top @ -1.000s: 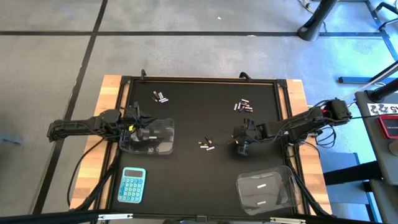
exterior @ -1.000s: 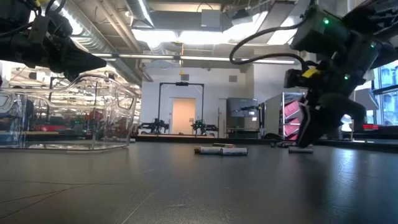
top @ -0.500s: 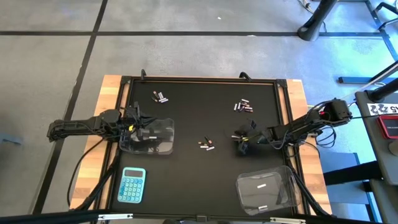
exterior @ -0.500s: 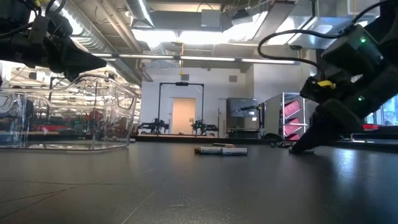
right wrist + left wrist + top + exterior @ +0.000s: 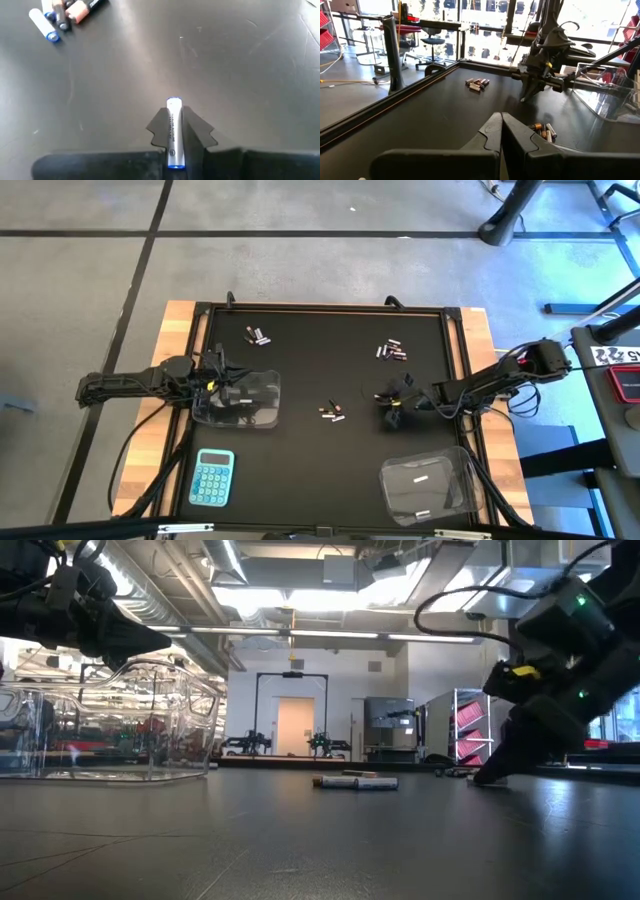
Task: Sort batteries
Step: Put the white battery into the right transparent bin
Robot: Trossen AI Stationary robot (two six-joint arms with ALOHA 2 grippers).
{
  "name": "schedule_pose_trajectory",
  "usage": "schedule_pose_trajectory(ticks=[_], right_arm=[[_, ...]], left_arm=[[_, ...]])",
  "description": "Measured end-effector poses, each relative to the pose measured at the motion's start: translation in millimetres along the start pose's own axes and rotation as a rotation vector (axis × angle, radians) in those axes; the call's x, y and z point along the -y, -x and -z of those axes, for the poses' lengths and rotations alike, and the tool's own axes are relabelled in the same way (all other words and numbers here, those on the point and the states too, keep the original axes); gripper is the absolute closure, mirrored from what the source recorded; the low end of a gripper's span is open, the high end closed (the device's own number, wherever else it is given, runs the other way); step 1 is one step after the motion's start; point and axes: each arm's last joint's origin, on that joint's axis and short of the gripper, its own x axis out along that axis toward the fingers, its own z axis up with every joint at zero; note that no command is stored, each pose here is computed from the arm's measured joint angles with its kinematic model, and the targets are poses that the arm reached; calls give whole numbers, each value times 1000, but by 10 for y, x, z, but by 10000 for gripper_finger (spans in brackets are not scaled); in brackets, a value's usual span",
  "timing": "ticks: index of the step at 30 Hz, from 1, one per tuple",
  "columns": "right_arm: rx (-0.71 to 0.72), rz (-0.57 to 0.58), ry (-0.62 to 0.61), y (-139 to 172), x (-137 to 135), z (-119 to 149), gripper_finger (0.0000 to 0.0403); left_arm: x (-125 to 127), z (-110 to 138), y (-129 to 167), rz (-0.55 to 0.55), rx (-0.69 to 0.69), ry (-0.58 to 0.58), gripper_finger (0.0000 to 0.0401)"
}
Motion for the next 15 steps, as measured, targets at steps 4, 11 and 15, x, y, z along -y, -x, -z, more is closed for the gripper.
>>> schedule_pose_trajectory(ticks=[4, 11, 15], right_arm=[[-2, -11, 91, 218, -128, -400, 382], [-78, -22, 238, 1092, -462, -1067, 383], [-98, -248, 211, 1480, -770, -1179, 386]], left_arm=[[0, 0, 0, 0, 0, 0, 401], [0, 1, 0, 0, 0, 0, 401], [0, 1, 0, 0, 0, 0, 401]])
